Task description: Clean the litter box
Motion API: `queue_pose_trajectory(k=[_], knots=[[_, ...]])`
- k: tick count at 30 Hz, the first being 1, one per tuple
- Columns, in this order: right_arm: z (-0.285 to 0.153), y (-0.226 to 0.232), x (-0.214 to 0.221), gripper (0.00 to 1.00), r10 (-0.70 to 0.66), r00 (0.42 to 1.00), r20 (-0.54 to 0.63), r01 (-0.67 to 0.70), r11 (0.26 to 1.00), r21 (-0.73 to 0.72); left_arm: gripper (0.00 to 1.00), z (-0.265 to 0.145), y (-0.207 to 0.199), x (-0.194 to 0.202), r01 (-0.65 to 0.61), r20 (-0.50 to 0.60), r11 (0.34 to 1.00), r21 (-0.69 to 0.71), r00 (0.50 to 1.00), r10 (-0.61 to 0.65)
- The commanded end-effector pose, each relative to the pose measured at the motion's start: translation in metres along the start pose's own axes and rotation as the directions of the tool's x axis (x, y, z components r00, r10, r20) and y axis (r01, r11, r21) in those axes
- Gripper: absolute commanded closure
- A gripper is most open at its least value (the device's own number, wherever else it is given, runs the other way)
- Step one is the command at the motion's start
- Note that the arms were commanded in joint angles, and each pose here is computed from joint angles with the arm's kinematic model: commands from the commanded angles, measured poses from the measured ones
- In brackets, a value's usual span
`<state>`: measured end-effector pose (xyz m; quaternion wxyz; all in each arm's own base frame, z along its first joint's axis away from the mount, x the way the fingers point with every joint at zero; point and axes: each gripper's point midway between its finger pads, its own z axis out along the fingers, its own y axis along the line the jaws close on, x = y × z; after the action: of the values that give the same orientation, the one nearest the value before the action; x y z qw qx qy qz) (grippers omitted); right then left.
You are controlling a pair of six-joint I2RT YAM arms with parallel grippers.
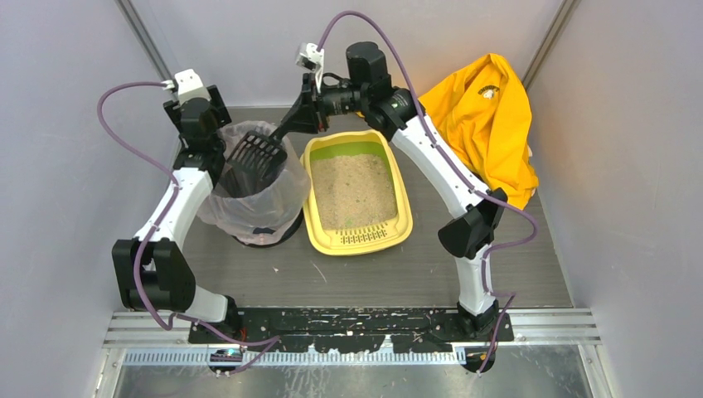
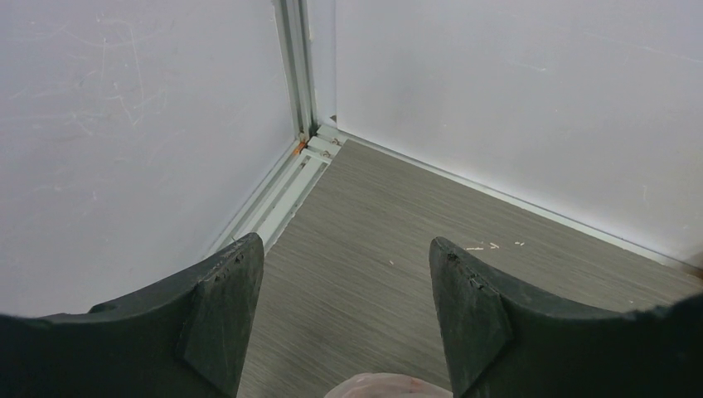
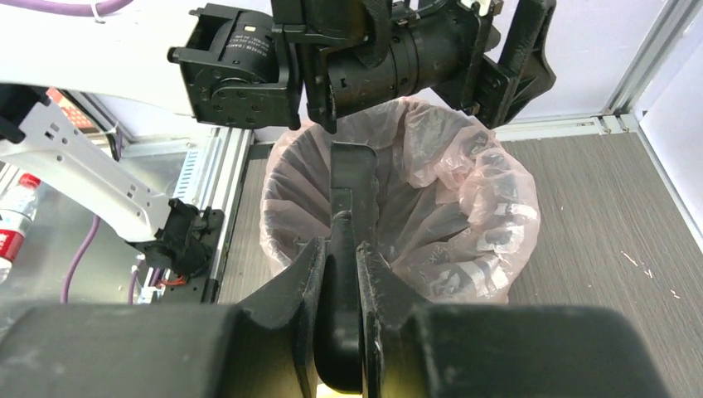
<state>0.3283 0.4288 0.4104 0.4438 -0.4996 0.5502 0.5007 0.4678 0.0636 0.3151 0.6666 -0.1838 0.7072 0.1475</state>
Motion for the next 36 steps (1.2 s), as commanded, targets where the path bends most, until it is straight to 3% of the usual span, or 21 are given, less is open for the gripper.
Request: queue_pose_trajectory(k=[1,7,12,14,17,21,24,28,30,36], knots=[[-0.015,0.023,-0.037,1.0,-0.137,0.989,0.056,0.138,0.99,-0.02,0.27,-0.004,0.008,-0.022,0.043,0.069,0.999,-0.02,0.997,-0.042],[-0.014,0.01,-0.041,0.99,-0.122,0.99,0.075,0.118,0.992,0.052,0.27,-0.006,0.008,-0.024,0.046,0.066,0.999,-0.016,0.997,-0.045],[-0.03,-0.006,-0.086,0.99,-0.011,0.956,0.293,-0.014,0.996,0.083,0.27,-0.011,0.011,-0.019,0.046,0.054,0.999,-0.017,0.998,-0.045],[-0.05,-0.003,-0.119,0.99,-0.03,0.905,0.423,0.002,0.998,0.066,0.27,-0.013,0.013,-0.016,0.042,0.047,0.999,-0.022,0.998,-0.041],[-0.098,-0.008,-0.164,0.99,0.044,0.781,0.623,-0.047,0.999,-0.011,0.27,-0.014,0.017,-0.009,0.041,0.033,0.999,-0.031,0.999,-0.04],[-0.154,-0.03,-0.179,0.99,0.146,0.655,0.741,-0.121,0.989,-0.088,0.27,-0.018,0.018,-0.007,0.054,0.024,0.998,-0.03,0.998,-0.053],[-0.174,-0.067,-0.149,0.99,0.156,0.657,0.737,-0.253,0.967,0.02,0.27,-0.021,0.02,-0.009,0.065,0.02,0.997,-0.03,0.998,-0.064],[-0.189,-0.104,-0.075,0.99,0.105,0.78,0.617,-0.388,0.855,0.344,0.26,-0.03,0.017,-0.016,0.101,0.007,0.995,0.003,0.995,-0.101],[-0.196,-0.115,-0.036,0.99,0.142,0.828,0.543,-0.433,0.777,0.457,0.26,-0.035,0.016,-0.018,0.132,-0.005,0.991,0.019,0.991,-0.132],[-0.209,-0.111,0.054,0.99,0.292,0.838,0.462,-0.531,0.633,0.564,0.26,-0.056,0.014,-0.038,0.182,0.003,0.981,0.065,0.983,-0.183]])
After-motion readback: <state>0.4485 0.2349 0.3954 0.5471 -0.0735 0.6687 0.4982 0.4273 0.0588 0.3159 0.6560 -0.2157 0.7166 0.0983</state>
